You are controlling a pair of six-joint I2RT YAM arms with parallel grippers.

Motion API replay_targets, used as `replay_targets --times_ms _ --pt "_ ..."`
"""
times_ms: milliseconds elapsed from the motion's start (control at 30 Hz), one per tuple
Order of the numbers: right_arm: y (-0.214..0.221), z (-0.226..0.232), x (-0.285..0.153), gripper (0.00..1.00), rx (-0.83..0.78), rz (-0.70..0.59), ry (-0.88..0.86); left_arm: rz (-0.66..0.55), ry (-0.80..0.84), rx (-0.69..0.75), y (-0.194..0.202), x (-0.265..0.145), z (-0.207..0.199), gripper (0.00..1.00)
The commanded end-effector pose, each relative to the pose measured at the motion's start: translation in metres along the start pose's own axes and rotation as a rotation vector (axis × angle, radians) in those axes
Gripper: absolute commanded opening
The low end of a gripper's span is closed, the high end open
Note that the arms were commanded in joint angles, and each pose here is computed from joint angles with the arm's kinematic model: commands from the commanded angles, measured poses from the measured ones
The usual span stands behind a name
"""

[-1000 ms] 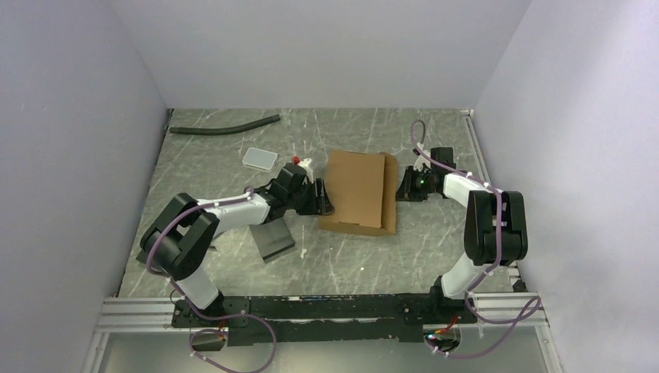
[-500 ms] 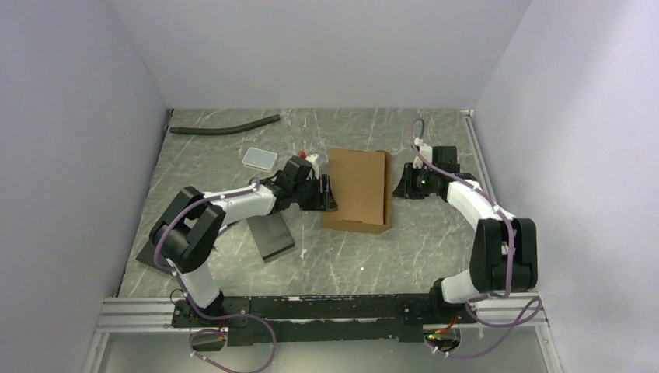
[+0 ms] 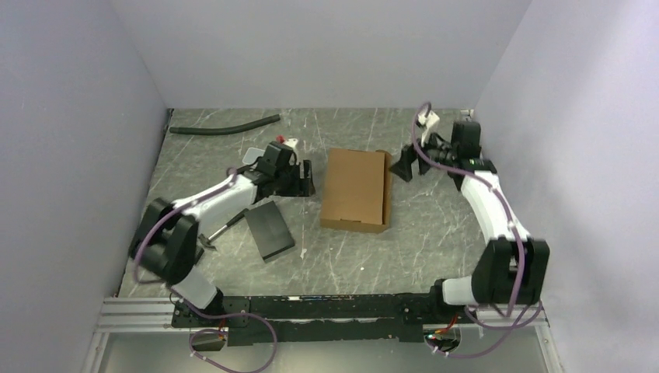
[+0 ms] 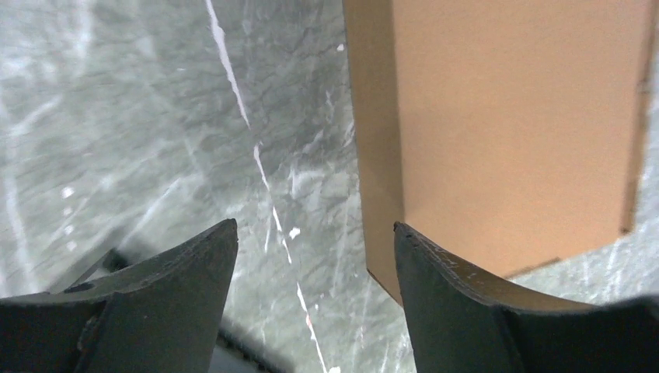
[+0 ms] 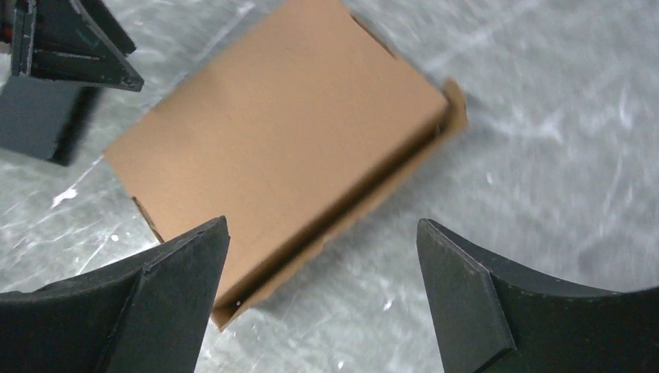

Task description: Fold the paper box

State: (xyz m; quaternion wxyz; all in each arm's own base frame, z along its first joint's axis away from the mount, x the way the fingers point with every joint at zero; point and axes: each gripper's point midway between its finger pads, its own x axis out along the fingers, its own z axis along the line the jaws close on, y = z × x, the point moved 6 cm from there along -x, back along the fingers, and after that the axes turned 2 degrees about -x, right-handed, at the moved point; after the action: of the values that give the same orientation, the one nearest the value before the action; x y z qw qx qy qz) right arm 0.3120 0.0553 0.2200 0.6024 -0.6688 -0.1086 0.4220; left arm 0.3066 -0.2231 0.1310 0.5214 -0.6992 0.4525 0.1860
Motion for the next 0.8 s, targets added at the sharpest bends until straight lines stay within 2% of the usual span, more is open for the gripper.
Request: replay_targets --times_ms 0,33,100,233,367,533,767 --pt "-0.05 -0.021 0.032 0.95 -0.068 -0.081 -0.224 -0.191 0.031 -0.037 -0.011 -0.067 -0.009 0.75" --pt "-0.054 -0.031 0.043 0.95 -0.037 -0.068 -0.243 -0.189 0.082 -0.07 0.001 -0.074 -0.01 0.72" --pt "-0.051 -0.053 0.072 0.95 0.054 -0.022 -0.272 -0.191 0.213 -0.138 0.02 -0.091 -0.018 0.59" --pt "-0.053 -0.07 0.122 0.92 0.131 0.054 -0.31 -0.076 0.387 -0.255 0.075 -0.092 -0.028 0.41" --pt "-0.045 -0.081 0.161 0.9 0.193 0.111 -0.316 0.038 0.471 -0.266 0.11 -0.078 -0.048 0.38" --pt "-0.02 -0.079 0.189 0.83 0.209 0.207 -0.325 0.113 0.461 -0.283 0.124 -0.037 -0.054 0.38" --pt "0.012 -0.064 0.184 0.61 0.21 0.315 -0.351 0.187 0.345 -0.281 0.112 0.016 -0.056 0.38"
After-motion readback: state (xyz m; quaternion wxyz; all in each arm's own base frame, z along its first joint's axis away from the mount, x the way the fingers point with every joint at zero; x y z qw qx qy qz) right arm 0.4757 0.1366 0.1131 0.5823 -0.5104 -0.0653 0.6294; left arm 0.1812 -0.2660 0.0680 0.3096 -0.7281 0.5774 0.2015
